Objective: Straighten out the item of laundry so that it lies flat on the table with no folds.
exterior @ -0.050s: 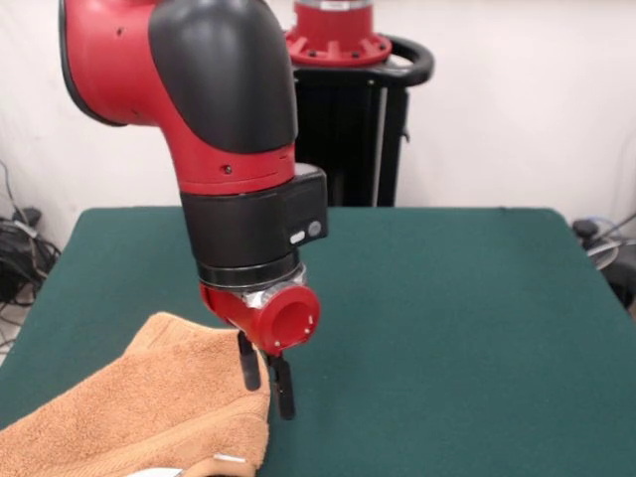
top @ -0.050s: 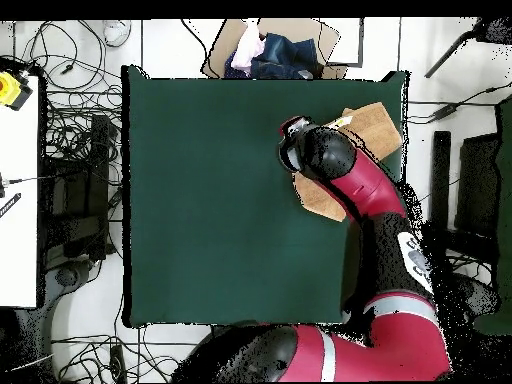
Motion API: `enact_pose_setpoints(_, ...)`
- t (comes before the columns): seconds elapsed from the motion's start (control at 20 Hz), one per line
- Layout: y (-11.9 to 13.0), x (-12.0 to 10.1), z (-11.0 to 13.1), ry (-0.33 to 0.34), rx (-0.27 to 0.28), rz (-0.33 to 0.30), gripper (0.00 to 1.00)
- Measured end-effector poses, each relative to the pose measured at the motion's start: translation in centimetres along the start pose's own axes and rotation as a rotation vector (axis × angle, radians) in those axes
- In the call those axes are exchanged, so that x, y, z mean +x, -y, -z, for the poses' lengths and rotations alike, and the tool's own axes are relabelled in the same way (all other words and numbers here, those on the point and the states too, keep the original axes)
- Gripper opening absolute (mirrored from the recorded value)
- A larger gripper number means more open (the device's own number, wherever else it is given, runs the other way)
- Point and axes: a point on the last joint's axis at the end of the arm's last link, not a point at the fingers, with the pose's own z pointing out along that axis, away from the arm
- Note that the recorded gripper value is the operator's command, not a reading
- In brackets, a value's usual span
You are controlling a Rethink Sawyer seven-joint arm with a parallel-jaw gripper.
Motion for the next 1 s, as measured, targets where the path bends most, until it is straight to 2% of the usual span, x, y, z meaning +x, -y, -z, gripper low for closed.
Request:
enact_pose_setpoints(0.45, 0.9, -0.7, 0.5, 0.035, -0.002, -0.014, 1.0)
enact_pose_setpoints(0.75, 1.7, -3.6, -0.8, 0.059, -0.011, -0.037, 1.0)
enact_pose_setpoints(1.0, 2.6, -5.1, -1.8, 0.072, -0.008, -0.05, 1.0)
